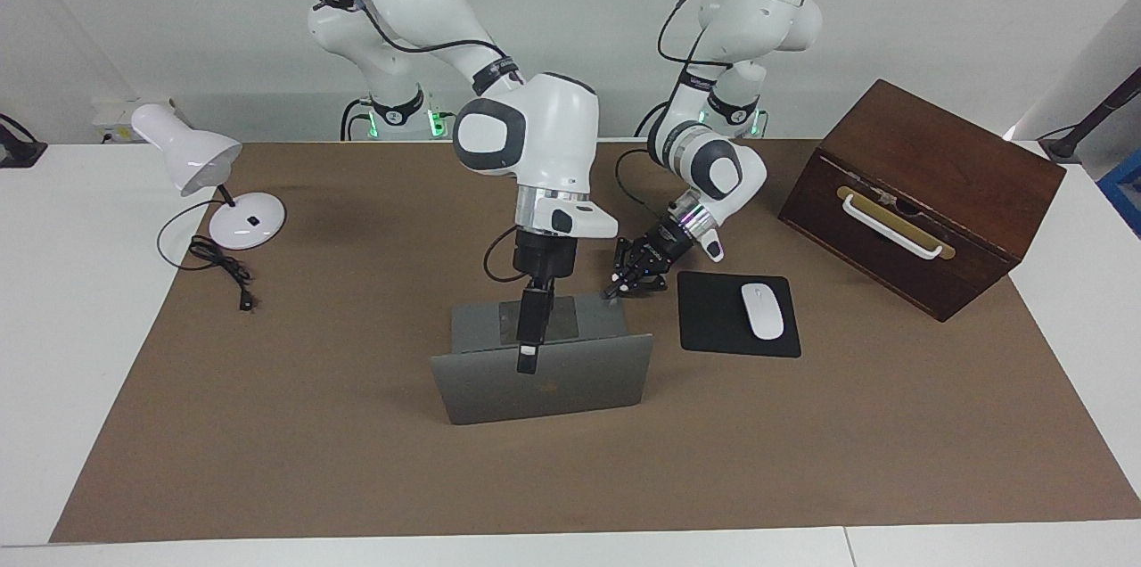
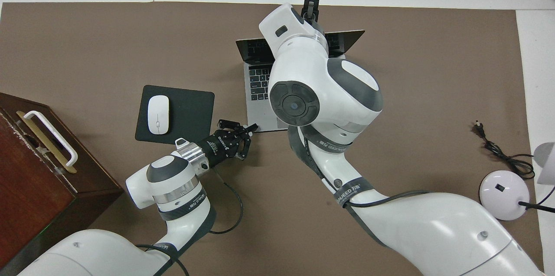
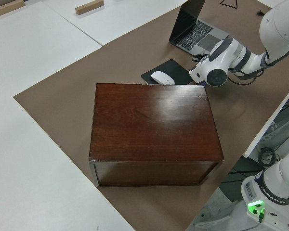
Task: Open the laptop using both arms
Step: 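Push the raised lid farther from the robot with the right gripper, then withdraw the right gripper from the open lid while the left gripper releases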
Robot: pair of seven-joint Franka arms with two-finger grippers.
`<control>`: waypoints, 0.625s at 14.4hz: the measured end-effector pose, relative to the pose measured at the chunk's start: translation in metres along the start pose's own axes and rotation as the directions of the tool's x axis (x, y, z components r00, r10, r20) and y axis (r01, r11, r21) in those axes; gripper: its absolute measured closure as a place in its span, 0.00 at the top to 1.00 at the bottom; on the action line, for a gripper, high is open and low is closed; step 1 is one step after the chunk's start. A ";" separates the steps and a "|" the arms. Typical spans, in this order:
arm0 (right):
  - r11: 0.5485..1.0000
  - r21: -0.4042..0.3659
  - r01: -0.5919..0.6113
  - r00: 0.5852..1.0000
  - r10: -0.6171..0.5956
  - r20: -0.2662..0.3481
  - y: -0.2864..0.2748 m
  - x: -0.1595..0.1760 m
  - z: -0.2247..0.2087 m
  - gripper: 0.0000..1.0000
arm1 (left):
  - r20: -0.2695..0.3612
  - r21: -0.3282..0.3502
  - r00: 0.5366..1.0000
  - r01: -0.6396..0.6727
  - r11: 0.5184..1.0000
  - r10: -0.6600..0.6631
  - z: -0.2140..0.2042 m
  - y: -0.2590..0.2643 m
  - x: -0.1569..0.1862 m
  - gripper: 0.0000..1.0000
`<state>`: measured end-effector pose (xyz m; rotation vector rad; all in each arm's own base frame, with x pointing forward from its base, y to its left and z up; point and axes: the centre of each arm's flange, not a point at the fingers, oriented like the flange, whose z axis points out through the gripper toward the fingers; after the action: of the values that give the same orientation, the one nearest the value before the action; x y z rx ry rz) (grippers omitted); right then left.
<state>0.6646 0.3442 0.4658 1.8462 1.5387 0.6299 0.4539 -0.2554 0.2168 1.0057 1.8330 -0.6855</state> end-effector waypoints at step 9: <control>0.974 0.149 -0.168 0.981 0.151 0.121 0.018 -0.031 -0.014 1.00 | 0.000 0.000 1.000 0.000 1.000 0.000 0.000 0.000 0.000 0.01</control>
<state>0.6605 0.3140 0.4894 2.1046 1.4138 0.4812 0.4539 -0.2554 0.2168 1.0057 1.8329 -0.6855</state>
